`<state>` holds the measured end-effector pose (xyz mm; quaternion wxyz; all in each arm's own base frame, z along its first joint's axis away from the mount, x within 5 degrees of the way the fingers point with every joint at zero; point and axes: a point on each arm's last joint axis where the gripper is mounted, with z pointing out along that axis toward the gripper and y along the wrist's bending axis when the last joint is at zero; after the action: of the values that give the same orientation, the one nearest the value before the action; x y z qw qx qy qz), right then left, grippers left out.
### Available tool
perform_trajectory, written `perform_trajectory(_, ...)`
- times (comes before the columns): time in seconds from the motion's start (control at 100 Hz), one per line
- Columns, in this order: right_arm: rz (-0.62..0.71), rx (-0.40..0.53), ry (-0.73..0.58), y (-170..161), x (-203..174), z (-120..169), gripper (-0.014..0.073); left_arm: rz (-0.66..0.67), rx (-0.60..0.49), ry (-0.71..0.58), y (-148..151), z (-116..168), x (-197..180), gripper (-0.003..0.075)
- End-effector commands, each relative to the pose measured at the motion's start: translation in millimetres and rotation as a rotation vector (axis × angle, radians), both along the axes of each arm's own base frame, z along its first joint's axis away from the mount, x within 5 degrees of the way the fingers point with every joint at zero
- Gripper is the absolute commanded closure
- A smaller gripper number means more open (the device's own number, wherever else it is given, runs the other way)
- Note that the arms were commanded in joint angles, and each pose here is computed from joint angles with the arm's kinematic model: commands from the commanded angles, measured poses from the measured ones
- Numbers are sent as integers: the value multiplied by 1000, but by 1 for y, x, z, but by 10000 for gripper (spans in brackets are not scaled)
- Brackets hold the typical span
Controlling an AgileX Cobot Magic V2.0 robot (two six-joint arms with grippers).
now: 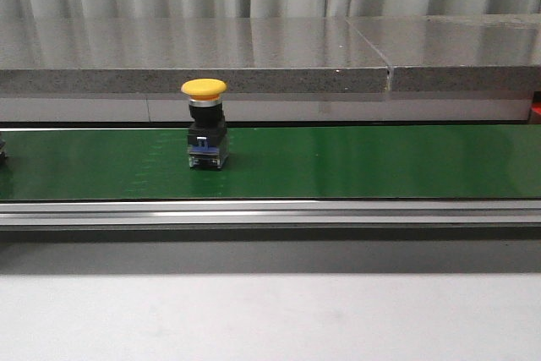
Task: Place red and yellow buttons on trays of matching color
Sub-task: 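Move the right gripper above the yellow button riding the belt, then lower the right gripper onto the yellow button, grasp and lift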
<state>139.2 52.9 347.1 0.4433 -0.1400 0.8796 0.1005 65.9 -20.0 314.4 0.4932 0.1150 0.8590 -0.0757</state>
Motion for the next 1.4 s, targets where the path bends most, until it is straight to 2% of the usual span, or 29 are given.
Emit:
perform_trajectory(0.0,58,5,-41,16,20,21,484,-3,-47,-80,-2,13,2,741)
perform_trajectory(0.01,58,1,-32,17,22,20,484,-3,-47,-80,-2,13,2,741)
perform_trajectory(0.06,82,-1,-14,26,32,23,363,-3,-47,-80,-2,13,2,741)
perform_trajectory(0.07,87,0,-14,29,35,25,306,-3,-47,-80,-2,13,2,741)
perform_trajectory(0.19,134,-13,35,50,59,29,18,-3,-47,-78,-2,13,2,741)
perform_trajectory(0.26,156,-14,70,64,72,30,-51,-3,-47,-78,-2,13,2,741)
perform_trajectory(0.67,311,-92,261,128,137,20,-53,-3,-47,-78,-2,13,2,741)
perform_trajectory(0.87,355,-132,299,145,164,10,-53,-3,-47,-78,-2,13,2,741)
perform_trajectory(1.27,389,-187,359,169,203,-28,-51,-3,-47,-78,-2,13,2,741)
perform_trajectory(1.33,393,-194,359,170,206,-33,-30,-3,-47,-78,-2,13,2,741)
perform_trajectory(1.39,395,-196,363,171,207,-36,43,-3,-47,-78,-2,13,2,741)
